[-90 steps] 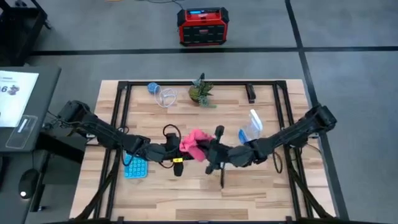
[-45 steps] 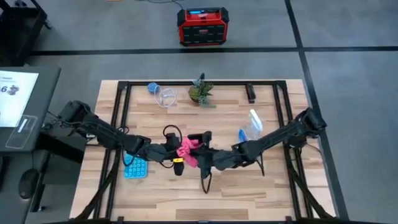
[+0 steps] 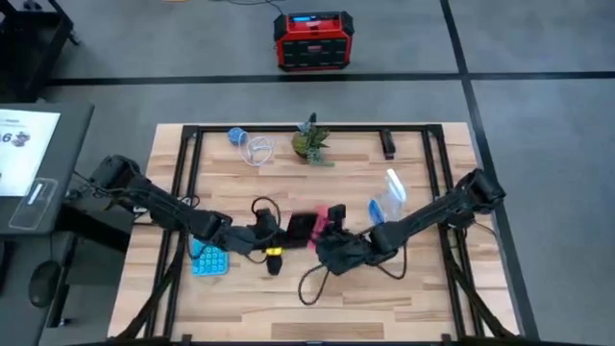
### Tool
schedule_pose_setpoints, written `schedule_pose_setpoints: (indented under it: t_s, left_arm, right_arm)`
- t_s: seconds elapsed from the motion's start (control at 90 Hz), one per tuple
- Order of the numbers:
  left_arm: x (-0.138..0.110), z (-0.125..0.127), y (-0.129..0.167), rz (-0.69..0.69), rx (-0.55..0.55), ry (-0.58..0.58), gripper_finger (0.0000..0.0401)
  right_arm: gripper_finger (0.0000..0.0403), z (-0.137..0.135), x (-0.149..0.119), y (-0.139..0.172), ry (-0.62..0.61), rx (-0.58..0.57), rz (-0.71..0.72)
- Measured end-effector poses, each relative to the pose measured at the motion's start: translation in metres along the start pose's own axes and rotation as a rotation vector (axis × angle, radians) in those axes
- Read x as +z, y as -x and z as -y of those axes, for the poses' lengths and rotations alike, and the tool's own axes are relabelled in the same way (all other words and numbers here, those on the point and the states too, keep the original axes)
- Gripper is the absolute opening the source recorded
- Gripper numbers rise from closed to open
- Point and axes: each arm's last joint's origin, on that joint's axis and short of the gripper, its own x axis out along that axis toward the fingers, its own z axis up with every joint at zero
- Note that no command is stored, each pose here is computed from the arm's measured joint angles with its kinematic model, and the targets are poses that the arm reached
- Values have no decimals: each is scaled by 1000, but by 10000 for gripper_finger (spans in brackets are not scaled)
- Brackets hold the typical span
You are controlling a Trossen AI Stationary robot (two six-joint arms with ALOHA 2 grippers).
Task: Apply microfiber cloth
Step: Wipe the back of the cellphone with a microfiber cloth
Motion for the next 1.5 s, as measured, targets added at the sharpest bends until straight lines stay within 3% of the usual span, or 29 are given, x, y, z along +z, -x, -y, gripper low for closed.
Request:
schedule_pose_setpoints:
  t_s: [0.244,0.378,0.478,0.644,0.778,1.2,1.367,1.5]
  left_arm:
    - [-1,-3,0,38,61,1,4]
    - [5,-3,-1,100,83,10,4]
    - [8,-3,-2,130,86,16,4]
    - [10,-5,-3,139,93,18,4]
    - [10,-4,-3,138,88,20,4]
    - [5,2,1,126,66,12,4]
    - [3,3,1,121,57,13,4]
    - [1,7,3,85,-1,13,4]
  right_arm:
    - [0,-27,1,29,25,113,45]
    - [0,-34,5,34,46,231,97]
    - [0,-34,14,36,43,230,174]
    - [0,-26,34,39,55,95,334]
    - [0,-17,40,31,100,16,365]
    - [0,7,24,1,134,-67,168]
    - [0,11,13,13,134,-172,62]
    - [0,26,6,30,49,-265,13]
